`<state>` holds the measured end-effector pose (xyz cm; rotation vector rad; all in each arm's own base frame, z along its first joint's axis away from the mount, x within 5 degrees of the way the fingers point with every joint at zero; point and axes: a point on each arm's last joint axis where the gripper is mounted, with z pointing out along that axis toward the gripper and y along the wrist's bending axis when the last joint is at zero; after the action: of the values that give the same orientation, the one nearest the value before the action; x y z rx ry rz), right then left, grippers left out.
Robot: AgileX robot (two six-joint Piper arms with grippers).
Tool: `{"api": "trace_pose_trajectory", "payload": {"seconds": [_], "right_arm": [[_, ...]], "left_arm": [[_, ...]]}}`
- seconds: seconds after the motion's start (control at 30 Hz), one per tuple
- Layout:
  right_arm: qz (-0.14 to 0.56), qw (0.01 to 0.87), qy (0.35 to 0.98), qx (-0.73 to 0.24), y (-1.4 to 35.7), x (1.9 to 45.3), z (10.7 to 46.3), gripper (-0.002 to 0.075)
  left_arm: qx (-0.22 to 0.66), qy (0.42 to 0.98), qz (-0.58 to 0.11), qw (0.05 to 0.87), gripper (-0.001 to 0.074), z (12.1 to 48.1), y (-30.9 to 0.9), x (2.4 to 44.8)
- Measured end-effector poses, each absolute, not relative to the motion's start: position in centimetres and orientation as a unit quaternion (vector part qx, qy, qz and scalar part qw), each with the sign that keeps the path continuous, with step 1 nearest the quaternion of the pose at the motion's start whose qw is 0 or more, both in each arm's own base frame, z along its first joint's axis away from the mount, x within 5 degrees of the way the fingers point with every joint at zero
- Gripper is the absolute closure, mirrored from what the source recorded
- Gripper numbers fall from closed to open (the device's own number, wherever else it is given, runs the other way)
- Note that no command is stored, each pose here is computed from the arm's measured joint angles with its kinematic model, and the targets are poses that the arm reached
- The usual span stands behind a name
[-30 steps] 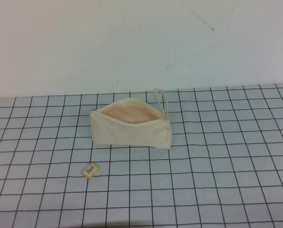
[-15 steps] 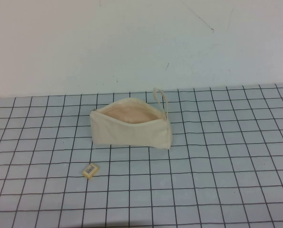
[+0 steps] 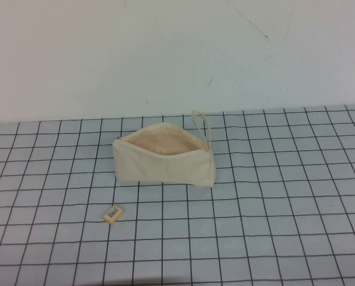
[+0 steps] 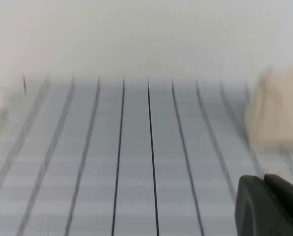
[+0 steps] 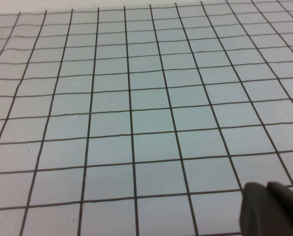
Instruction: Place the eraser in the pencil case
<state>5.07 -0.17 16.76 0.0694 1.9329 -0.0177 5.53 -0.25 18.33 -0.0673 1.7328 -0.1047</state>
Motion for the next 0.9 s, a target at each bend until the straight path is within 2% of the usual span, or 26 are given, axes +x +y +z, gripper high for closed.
{"api": "trace_pose_trajectory", "payload": {"seconds": [0.07,0.1,0.23,0.43,0.7,0.8,0.9], "right_arm": [[-0.008,0.568,0.823,0.03,-0.2,5.1,16.8,0.0727],[-0.008,0.568,0.823,0.03,-0.2,5.1,16.8,0.0727],[-0.008,0.568,0.823,0.03,-0.2,5.1,16.8,0.0727],[-0.008,0.568,0.823,0.03,-0.2,5.1,16.8,0.0727],[-0.008,0.568,0.823,0.03,-0.2,5.1,16.8,0.0727],[-0.008,0.568,0.823,0.03,-0.2,5.1,16.8,0.0727],[-0.008,0.568,0.823,0.03,-0.2,5.1,16.8,0.0727]], "left_arm": [[-0.032,0.717,-0.045,0.695,0.0736,19.5,-0.1,5.6],[-0.034,0.664,-0.044,0.745,0.0736,20.8,0.0,5.6],[-0.037,0.567,-0.041,0.822,0.0736,23.0,0.2,5.1],[-0.039,0.468,-0.039,0.882,0.0736,24.9,0.3,4.1],[-0.049,0.42,-0.052,0.905,0.0736,25.6,0.5,3.5],[-0.043,0.472,-0.054,0.879,0.0736,25.7,0.3,4.0],[-0.022,0.523,-0.041,0.851,0.0736,27.3,0.0,3.9]]}}
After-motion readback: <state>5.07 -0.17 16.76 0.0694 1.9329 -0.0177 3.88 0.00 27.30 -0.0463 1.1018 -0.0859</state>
